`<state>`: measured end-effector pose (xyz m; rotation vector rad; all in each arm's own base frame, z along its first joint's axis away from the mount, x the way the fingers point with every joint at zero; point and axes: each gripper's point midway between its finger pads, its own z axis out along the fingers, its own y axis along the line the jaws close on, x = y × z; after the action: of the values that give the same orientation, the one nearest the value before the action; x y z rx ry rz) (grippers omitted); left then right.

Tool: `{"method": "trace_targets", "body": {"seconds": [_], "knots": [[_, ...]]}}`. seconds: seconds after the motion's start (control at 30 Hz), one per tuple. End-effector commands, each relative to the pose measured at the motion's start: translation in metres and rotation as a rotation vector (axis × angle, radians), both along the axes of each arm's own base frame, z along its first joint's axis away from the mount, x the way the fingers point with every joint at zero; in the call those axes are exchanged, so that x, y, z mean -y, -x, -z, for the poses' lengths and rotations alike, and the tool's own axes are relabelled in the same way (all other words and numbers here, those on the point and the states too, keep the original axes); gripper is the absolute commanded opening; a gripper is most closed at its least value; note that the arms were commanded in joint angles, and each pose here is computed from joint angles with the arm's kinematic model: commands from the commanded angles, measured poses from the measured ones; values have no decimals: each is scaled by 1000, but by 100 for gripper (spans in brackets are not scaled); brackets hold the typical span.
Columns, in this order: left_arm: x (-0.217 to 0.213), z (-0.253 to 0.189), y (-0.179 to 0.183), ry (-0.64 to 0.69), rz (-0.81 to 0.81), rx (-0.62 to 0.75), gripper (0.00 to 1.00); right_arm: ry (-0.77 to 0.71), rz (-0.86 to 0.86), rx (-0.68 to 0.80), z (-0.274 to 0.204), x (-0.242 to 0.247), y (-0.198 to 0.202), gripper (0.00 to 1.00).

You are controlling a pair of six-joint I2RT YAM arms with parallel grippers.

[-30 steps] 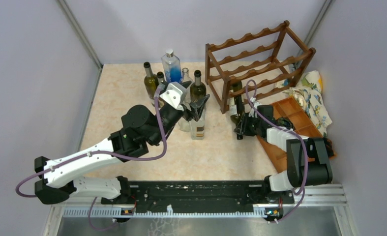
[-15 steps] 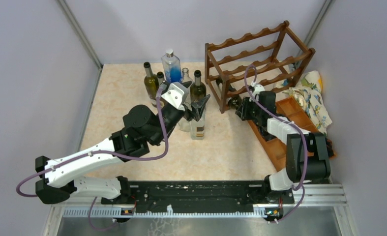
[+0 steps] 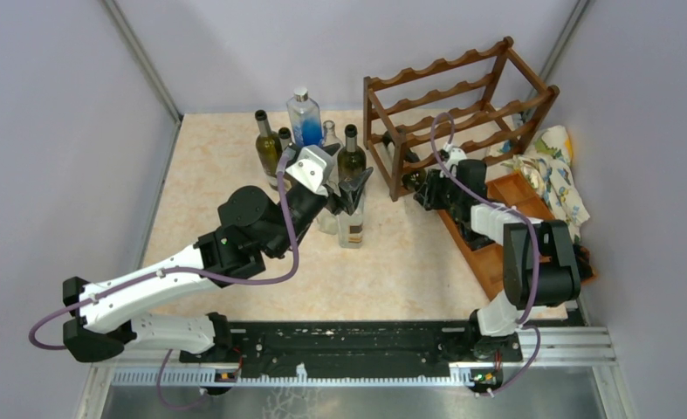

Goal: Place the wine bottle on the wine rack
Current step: Place the wine bottle in the wine rack.

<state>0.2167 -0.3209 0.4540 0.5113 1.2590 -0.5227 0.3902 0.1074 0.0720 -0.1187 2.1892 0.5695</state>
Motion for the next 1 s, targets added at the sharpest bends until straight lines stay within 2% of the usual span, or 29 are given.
{"method": "trace_targets", "body": {"seconds": [0.0,0.1,0.23,0.5,0.63,0.97], "knots": [[-5,-12,-1,46,-11,12,76,-95,-104,27,-23,-25,2,46],[-3,-12,-1,45,-6,15,76,-120,-99,8,-27,-22,7,56],[-3,-12,0,44,-2,16,76,-157,-70,-30,-27,-15,14,58],[-10,-9,1,50,-9,12,76,-105,-5,-28,-25,5,14,51],[-12,-9,2,54,-11,12,76,-93,-2,-28,-25,7,15,43],[-11,-7,1,51,-13,13,76,-86,43,-77,-16,12,30,43]]}}
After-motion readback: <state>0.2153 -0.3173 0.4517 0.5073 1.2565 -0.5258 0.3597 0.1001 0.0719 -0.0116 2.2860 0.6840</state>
